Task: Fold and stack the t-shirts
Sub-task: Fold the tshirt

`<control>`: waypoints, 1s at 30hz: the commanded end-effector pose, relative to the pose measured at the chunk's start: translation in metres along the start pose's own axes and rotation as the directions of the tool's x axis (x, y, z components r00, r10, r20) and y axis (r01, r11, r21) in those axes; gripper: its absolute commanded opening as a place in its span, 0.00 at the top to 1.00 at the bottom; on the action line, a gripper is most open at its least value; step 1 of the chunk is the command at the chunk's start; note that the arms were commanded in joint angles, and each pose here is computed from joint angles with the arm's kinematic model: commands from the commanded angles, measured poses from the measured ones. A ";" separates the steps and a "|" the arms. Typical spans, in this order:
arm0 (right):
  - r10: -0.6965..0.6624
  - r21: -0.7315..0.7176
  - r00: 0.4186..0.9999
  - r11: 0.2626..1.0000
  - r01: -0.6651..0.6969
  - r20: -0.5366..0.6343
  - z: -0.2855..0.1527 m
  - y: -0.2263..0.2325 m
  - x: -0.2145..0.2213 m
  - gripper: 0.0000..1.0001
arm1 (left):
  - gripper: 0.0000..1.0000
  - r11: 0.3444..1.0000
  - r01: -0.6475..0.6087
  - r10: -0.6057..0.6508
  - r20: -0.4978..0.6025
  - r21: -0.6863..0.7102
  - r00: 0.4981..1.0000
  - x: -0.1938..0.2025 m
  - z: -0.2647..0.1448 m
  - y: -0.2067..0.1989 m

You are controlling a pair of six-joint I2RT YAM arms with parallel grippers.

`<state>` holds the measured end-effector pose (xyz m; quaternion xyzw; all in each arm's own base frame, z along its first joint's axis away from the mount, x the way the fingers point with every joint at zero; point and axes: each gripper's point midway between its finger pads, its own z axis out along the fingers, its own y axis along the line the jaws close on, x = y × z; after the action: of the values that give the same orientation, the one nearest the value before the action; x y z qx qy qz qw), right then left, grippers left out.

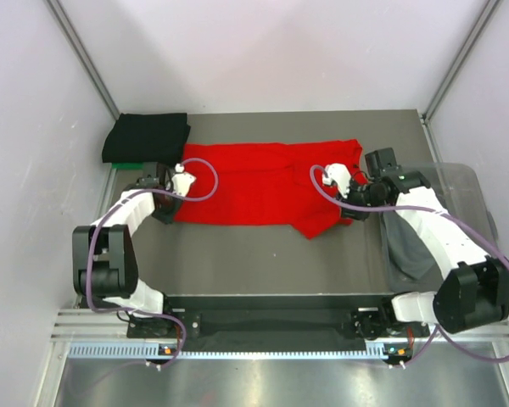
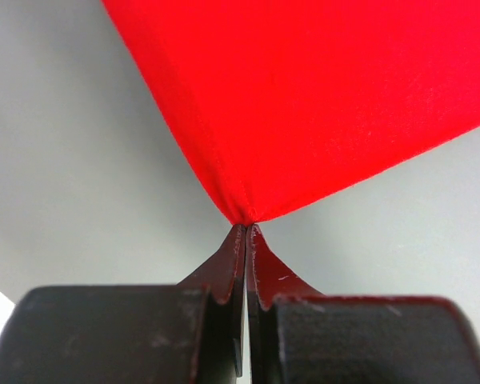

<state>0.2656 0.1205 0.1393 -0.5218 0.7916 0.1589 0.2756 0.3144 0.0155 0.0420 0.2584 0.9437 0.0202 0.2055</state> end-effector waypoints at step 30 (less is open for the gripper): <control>0.156 0.343 0.963 0.912 -0.227 0.221 -0.042 -0.095 -0.061 1.00 | 1.00 0.997 0.043 -0.023 0.264 -0.071 0.964 -0.105 -0.025 0.046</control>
<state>0.3169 0.1097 0.1828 -0.3993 0.8336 0.1110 0.3652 0.3697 0.0047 0.0901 0.2452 0.9271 0.0074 0.2834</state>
